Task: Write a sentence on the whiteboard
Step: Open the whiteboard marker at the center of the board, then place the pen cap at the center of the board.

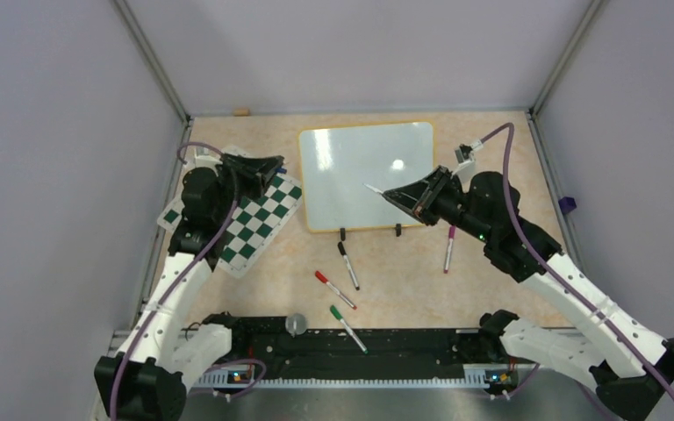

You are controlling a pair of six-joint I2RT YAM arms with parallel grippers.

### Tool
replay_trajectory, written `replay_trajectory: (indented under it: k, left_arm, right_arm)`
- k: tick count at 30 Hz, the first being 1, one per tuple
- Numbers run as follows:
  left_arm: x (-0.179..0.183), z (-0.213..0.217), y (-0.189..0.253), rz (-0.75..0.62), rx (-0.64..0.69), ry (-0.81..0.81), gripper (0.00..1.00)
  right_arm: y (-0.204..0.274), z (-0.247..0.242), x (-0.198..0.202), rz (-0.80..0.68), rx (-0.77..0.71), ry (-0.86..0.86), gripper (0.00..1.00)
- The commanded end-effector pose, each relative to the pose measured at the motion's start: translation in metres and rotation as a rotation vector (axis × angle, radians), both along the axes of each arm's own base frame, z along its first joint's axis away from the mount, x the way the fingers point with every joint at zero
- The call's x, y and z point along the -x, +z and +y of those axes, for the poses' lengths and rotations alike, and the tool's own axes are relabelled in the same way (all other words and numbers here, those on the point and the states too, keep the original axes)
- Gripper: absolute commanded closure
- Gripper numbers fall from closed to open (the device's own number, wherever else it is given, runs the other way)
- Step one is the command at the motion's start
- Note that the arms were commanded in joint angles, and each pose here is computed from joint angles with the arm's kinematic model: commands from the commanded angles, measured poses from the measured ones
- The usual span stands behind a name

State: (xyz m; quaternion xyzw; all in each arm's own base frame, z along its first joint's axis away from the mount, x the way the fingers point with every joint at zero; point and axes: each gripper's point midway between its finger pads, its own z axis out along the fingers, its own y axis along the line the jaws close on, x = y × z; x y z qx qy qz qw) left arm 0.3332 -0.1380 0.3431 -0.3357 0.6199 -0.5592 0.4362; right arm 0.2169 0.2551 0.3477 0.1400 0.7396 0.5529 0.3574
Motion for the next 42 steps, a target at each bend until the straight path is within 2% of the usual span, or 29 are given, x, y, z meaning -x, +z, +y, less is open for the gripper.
replay_trajectory:
  k: [1,3,6,9,14,17,24,26,28,29,32,33,40,42]
  left_arm:
    - [0.038,0.016,-0.096,0.315,-0.348,-0.029,1.00]
    - [0.056,0.027,-0.133,0.401,-0.457,-0.031,1.00]
    - [0.079,0.034,-0.176,0.529,-0.539,-0.078,1.00]
    - [0.090,0.034,-0.202,0.580,-0.609,-0.146,1.00]
    - [0.098,0.056,-0.259,0.714,-0.766,-0.151,1.00]
    - [0.099,0.054,-0.276,0.772,-0.785,-0.193,1.00]
    - [0.104,0.053,-0.306,0.875,-0.782,-0.238,0.88]
    - [0.106,0.052,-0.310,0.900,-0.778,-0.248,0.79]
    - [0.108,0.050,-0.312,0.915,-0.767,-0.260,0.63]
    - [0.109,0.050,-0.312,0.931,-0.765,-0.263,0.45]
    - [0.111,0.052,-0.311,0.968,-0.776,-0.271,0.13]
    - [0.111,0.053,-0.308,0.974,-0.782,-0.273,0.09]
    - [0.094,0.042,-0.258,0.802,-0.824,-0.362,0.08]
    - [0.095,0.042,-0.251,0.801,-0.847,-0.396,0.07]
  right_arm:
    - [-0.026,-0.024,-0.006,0.032,0.236,-0.068,1.00]
    - [-0.031,-0.028,-0.008,0.033,0.311,-0.066,1.00]
    - [-0.037,-0.031,-0.008,0.037,0.372,-0.057,1.00]
    - [-0.039,-0.031,-0.008,0.026,0.394,-0.049,1.00]
    - [-0.046,-0.047,-0.015,0.039,0.475,-0.116,1.00]
    - [-0.042,-0.054,-0.017,0.013,0.505,-0.140,1.00]
    - [-0.044,-0.054,-0.020,0.002,0.524,-0.142,1.00]
    - [-0.045,-0.053,-0.021,0.002,0.523,-0.143,1.00]
    - [-0.046,-0.054,-0.022,-0.001,0.526,-0.146,1.00]
    - [-0.046,-0.054,-0.023,-0.007,0.530,-0.145,1.00]
    - [-0.046,-0.055,-0.023,-0.022,0.549,-0.139,1.00]
    - [-0.047,-0.055,-0.023,-0.027,0.555,-0.139,1.00]
    - [-0.050,-0.054,-0.023,-0.075,0.622,-0.088,1.00]
    - [-0.048,-0.051,-0.022,-0.101,0.642,-0.051,1.00]
